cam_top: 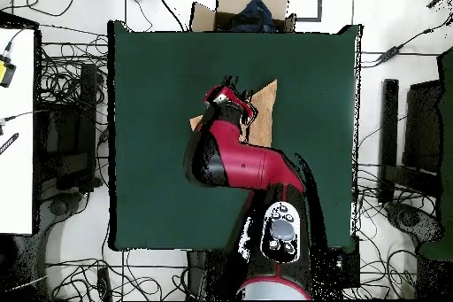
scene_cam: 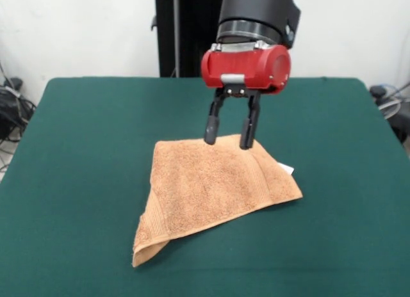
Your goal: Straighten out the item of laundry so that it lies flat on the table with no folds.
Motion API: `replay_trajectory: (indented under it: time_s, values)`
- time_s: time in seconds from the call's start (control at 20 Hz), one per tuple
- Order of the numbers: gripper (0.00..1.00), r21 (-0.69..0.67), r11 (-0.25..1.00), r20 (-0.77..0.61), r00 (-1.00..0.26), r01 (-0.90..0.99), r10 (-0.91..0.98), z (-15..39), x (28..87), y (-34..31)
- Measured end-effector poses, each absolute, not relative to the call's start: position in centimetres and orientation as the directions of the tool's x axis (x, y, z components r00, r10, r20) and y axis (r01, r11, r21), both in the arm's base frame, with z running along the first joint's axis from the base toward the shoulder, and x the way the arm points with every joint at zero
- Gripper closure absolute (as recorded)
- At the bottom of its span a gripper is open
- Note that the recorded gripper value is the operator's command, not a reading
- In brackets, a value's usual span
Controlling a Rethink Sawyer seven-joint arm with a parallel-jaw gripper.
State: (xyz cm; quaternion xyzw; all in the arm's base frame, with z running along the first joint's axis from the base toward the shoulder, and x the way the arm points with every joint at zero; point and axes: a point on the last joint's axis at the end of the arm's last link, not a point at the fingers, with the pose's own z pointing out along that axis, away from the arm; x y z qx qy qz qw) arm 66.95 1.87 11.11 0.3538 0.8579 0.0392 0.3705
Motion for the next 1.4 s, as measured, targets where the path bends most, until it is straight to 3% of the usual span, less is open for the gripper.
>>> replay_trajectory:
  time_s: [1.0,1.4]
  values:
    - [0.0,0.398,0.659,-0.431,-0.504,0.639,0.749,8.4,68.1,2.7]
    - [0.0,0.318,0.587,-0.28,-0.517,0.745,0.809,8.1,66.1,3.3]
